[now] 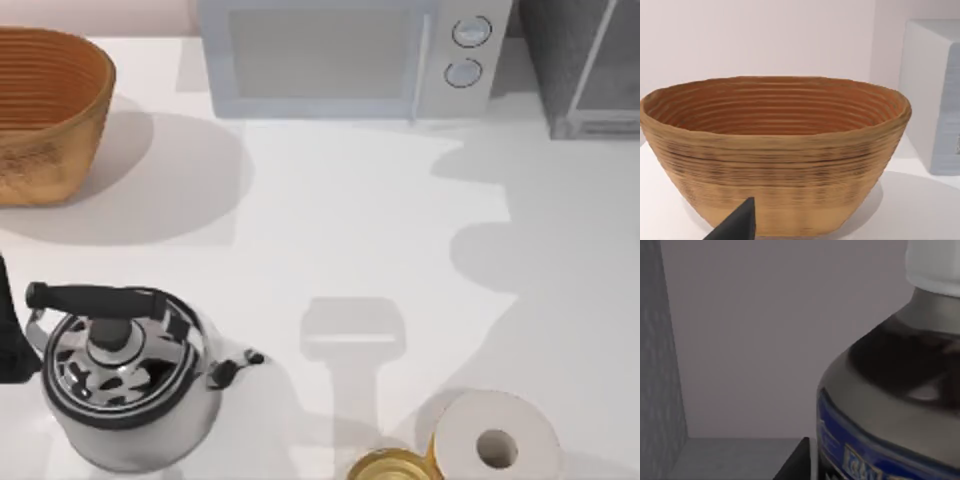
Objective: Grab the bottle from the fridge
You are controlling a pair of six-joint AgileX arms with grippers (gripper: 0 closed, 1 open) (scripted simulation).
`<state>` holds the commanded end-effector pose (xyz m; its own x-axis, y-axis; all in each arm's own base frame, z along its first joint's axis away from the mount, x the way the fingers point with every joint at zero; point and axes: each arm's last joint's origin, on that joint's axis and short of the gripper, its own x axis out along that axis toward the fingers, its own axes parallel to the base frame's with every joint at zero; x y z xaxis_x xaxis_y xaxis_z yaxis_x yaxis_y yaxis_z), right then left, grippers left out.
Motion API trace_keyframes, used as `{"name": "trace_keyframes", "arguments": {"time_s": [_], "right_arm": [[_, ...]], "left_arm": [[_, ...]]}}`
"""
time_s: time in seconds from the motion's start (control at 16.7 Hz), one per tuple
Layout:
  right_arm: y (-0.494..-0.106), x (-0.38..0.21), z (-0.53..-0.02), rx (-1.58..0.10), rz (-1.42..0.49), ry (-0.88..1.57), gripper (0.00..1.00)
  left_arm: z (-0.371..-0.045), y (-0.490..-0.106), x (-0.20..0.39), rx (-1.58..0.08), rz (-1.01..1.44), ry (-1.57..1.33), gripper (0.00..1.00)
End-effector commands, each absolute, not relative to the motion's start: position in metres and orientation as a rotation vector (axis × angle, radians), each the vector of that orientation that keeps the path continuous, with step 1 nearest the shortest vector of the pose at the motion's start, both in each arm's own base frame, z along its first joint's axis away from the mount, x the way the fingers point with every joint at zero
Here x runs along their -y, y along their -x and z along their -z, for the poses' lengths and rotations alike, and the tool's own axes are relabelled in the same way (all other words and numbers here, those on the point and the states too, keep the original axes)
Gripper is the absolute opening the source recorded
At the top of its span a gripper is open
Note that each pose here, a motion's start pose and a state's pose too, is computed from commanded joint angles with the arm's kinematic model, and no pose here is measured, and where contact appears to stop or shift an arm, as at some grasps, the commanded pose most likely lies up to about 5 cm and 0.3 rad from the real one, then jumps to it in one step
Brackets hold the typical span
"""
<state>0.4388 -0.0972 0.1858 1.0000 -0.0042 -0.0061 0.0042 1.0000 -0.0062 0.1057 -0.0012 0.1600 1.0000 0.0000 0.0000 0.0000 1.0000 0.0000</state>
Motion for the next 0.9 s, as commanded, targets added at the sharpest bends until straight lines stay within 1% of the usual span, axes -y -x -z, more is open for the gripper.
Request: {"name": "trace_keyframes", "arguments": {"time_s": [0.3,0.42,0.9], "right_arm": [[-0.382,0.097,-0.18,-0.025,0.01,-0.003,0.0],[-0.367,0.097,-0.182,-0.014,0.012,-0.003,0.0],[-0.361,0.092,-0.187,-0.009,0.007,-0.002,0.0]], "left_arm": [[-0.16,-0.106,0.001,0.0,0.0,0.0,1.0],[-0.16,-0.106,0.001,0.0,0.0,0.0,1.0],[-0.16,-0.106,0.001,0.0,0.0,0.0,1.0]]}}
